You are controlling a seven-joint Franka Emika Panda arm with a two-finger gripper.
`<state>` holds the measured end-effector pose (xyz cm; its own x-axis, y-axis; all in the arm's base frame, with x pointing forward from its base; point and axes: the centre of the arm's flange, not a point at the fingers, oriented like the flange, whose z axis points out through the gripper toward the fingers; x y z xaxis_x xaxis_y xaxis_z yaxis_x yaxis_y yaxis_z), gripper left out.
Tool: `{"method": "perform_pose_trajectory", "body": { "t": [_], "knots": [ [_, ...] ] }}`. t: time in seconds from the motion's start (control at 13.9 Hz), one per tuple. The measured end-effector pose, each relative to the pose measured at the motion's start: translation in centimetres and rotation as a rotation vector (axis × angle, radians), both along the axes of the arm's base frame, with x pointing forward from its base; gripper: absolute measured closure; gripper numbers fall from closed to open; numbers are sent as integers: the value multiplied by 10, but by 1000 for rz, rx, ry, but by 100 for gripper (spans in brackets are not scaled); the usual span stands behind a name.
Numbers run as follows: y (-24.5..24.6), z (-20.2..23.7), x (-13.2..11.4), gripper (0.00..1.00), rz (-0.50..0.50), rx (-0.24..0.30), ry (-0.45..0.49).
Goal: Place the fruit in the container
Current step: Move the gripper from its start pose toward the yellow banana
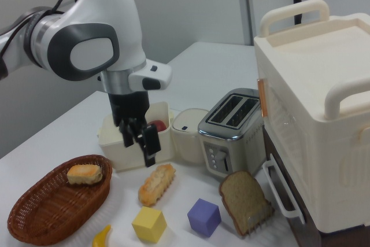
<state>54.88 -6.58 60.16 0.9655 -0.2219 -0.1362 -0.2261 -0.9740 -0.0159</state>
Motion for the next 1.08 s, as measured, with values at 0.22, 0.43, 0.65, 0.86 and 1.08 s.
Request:
{"method": "perform_pose_trajectory", "body": {
  "t": [0.22,0.43,0.65,0.86,1.08],
  "knots": [
    [2,-1,2,0,6,4,66],
    [2,2,3,0,11,3,61],
    [2,1,4,0,11,3,63],
    [1,-1,2,0,-16,1,87],
    [-7,-6,-6,0,-86,-2,100]
  ]
}}
